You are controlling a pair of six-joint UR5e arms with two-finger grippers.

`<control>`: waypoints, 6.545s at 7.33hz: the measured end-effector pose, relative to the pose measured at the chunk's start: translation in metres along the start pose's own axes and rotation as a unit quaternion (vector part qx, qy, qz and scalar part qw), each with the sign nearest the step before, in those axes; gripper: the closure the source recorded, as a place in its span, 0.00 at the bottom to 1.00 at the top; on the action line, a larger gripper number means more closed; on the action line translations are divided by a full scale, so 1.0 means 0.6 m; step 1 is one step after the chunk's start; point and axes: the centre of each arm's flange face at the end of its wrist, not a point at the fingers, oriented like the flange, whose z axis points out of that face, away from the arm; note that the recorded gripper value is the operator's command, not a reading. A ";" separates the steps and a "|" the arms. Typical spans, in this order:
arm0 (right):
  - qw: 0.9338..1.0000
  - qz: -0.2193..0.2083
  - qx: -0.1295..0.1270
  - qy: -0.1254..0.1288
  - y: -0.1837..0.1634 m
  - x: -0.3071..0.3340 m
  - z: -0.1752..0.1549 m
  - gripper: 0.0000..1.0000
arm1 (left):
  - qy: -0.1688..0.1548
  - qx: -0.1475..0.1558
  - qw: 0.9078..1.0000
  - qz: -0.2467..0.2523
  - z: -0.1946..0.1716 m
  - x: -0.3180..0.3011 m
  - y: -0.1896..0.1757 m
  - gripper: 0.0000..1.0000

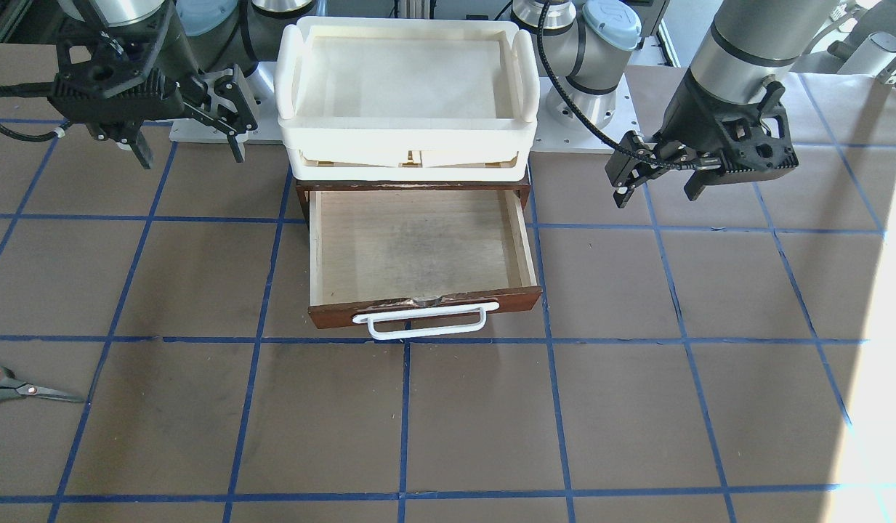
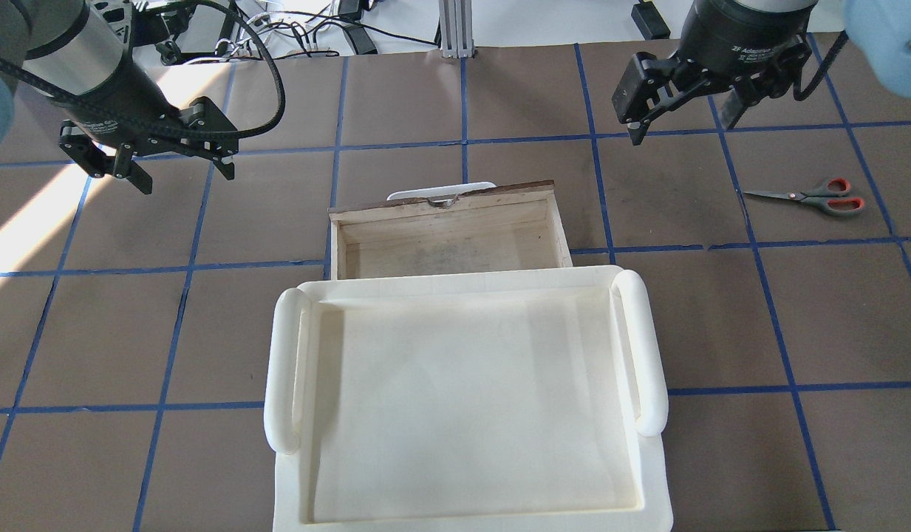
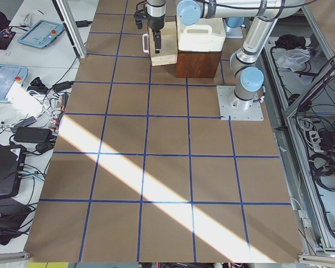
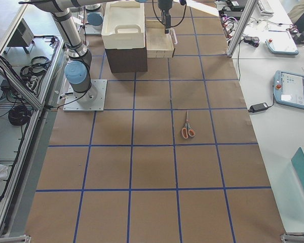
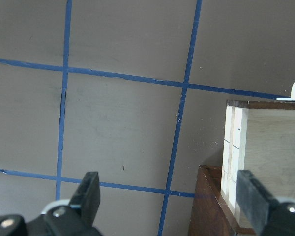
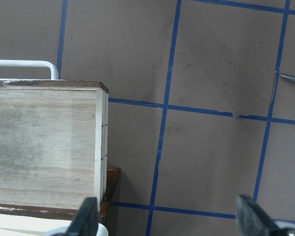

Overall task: Put scissors in drawer and close it
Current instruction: 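Move the right gripper toward the black-and-orange scissors on the table, then lower the right gripper and close it on the scissors blades, then lift the scissors with the right gripper, then carry the scissors with the right gripper over the open drawer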

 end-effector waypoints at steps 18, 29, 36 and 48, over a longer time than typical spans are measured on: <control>0.826 -0.563 -0.012 0.004 -0.089 0.621 0.488 0.02 | -0.005 -0.004 1.000 -0.001 0.005 -0.002 0.002 0.00; 0.761 -0.648 0.000 -0.009 -0.112 0.641 0.632 0.73 | -0.005 -0.007 1.000 -0.001 0.009 -0.002 0.001 0.00; 0.771 -0.636 0.007 0.031 -0.135 0.643 0.547 1.00 | -0.005 -0.007 1.000 -0.001 0.009 -0.002 0.002 0.00; 0.767 -0.640 0.042 0.020 -0.127 -0.221 0.217 1.00 | -0.005 -0.007 1.000 -0.001 0.008 -0.002 0.003 0.00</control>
